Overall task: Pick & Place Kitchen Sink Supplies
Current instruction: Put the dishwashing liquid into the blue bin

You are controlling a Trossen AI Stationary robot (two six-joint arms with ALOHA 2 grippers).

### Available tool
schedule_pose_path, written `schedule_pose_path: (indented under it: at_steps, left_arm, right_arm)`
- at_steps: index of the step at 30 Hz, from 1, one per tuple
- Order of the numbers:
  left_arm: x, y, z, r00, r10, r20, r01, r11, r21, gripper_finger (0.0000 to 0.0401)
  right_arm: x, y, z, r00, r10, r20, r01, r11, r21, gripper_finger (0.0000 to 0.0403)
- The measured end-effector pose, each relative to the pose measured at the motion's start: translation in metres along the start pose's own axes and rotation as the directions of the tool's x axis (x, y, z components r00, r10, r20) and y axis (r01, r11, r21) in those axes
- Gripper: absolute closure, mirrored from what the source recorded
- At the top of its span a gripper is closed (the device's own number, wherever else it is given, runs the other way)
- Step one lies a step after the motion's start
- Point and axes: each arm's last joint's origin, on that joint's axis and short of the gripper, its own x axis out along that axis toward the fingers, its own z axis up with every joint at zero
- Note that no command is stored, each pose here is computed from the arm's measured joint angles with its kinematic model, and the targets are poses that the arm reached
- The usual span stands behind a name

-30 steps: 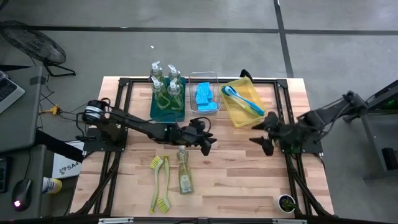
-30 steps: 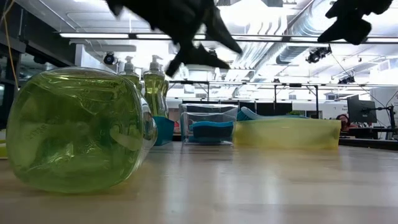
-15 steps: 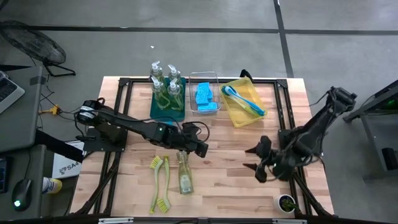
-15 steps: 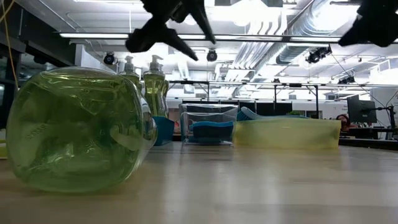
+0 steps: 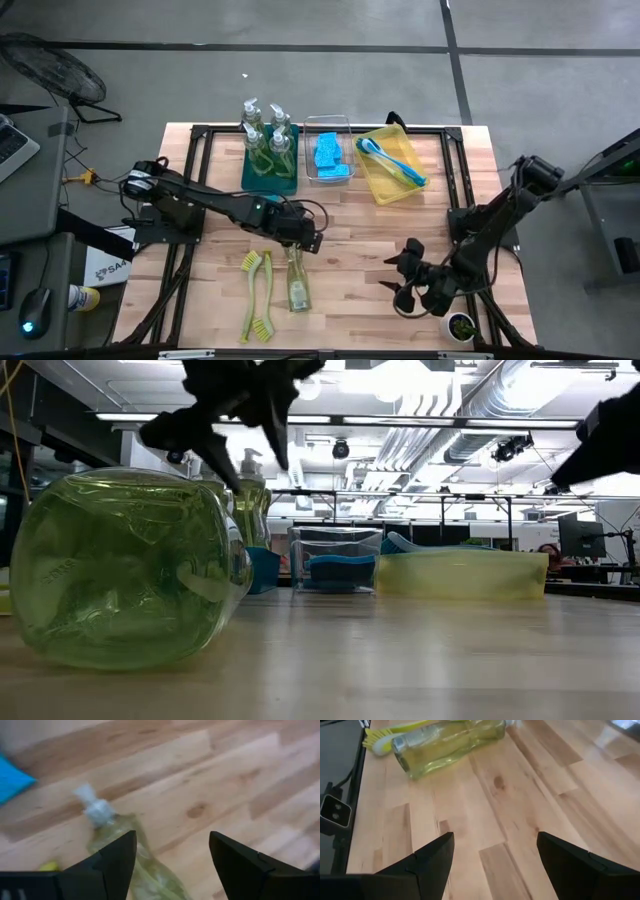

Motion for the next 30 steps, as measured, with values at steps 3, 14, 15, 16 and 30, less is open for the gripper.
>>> schedule_pose_path:
  at_steps: [3, 14, 15, 16, 30]
  left_arm:
    - [0.007, 0.004, 0.007, 0.999, 0.047, -0.014, -0.048, 0.998, -0.034, 0.0149]
    - [0.016, 0.011, 0.026, 0.982, 0.059, -0.182, -0.079, 0.991, -0.103, 0.0146]
    - [0.016, 0.011, 0.026, 0.981, 0.058, -0.183, -0.078, 0.991, -0.104, 0.0146]
    - [0.016, 0.011, 0.026, 0.982, 0.059, -0.181, -0.079, 0.991, -0.105, 0.0146]
    - [0.016, 0.011, 0.024, 0.979, 0.058, -0.194, -0.080, 0.991, -0.108, 0.0146]
  right_arm:
    - [0.007, 0.003, -0.006, 1.000, -0.003, -0.015, 0.003, 1.000, 0.002, 0.0124]
    - [0.019, 0.004, -0.020, 0.998, -0.038, -0.054, 0.039, 0.999, 0.015, 0.0124]
    - [0.020, 0.004, -0.020, 0.998, -0.040, -0.056, 0.041, 0.999, 0.016, 0.0124]
    - [0.021, 0.004, -0.021, 0.997, -0.043, -0.059, 0.043, 0.999, 0.013, 0.0124]
    - [0.018, 0.006, -0.025, 0.998, -0.032, -0.058, 0.034, 0.999, 0.018, 0.0124]
